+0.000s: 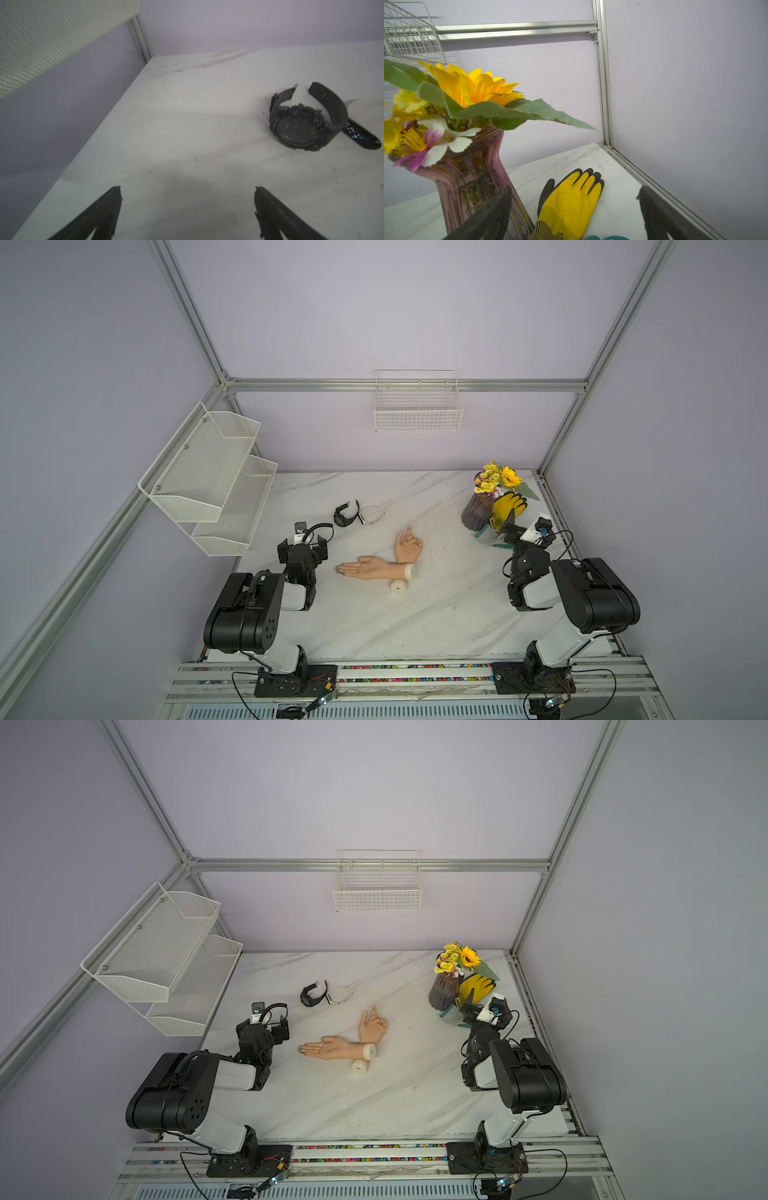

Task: Take off the watch
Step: Reset both arms

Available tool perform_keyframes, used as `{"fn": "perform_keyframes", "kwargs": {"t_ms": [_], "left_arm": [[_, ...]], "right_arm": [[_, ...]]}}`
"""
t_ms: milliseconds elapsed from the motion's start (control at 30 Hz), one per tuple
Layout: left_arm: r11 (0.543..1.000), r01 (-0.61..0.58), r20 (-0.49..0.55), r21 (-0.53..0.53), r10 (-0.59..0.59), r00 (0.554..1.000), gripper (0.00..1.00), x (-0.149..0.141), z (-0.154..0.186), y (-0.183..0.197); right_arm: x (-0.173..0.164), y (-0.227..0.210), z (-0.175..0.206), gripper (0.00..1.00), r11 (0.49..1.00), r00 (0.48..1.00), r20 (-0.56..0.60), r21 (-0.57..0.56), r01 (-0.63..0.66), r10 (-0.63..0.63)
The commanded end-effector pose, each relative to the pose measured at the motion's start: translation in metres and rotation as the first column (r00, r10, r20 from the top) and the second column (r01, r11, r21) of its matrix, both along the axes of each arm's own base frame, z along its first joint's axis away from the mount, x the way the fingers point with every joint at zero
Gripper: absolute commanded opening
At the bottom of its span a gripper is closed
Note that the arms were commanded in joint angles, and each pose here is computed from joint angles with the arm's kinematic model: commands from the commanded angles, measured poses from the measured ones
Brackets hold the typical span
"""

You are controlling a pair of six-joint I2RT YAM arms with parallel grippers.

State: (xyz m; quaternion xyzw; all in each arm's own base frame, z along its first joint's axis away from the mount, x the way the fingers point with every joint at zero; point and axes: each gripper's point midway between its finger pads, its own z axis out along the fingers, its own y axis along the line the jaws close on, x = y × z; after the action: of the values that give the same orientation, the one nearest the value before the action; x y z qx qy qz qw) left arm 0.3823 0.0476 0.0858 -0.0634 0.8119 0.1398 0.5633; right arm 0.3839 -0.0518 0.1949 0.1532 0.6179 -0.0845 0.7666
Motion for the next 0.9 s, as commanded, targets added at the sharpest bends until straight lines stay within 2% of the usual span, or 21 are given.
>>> {"fn": "perform_keyframes", "kwargs": {"t_ms": [0, 167, 867], "left_arm": [[0.998, 0.022, 0.154, -0.06, -0.013, 0.988, 1.0, 0.0139, 0.0313, -0.0001], [0.997, 0.004, 0.113, -0.079, 0.005, 0.994, 1.0, 0.0125, 0.0285, 0.0032], [0.997, 0.011, 0.132, -0.072, -0.002, 0.991, 1.0, 0.0126, 0.0292, 0.0021]], "right_arm": [[-0.0145, -0.0006, 0.0519, 0.97, 1.0, 0.975, 0.223, 0.005, -0.006, 0.005], [-0.0147, -0.0004, 0.0522, 0.97, 1.0, 0.974, 0.224, 0.006, -0.007, 0.005], [-0.014, -0.0005, 0.0514, 0.97, 1.0, 0.976, 0.22, 0.002, -0.004, 0.004]]}}
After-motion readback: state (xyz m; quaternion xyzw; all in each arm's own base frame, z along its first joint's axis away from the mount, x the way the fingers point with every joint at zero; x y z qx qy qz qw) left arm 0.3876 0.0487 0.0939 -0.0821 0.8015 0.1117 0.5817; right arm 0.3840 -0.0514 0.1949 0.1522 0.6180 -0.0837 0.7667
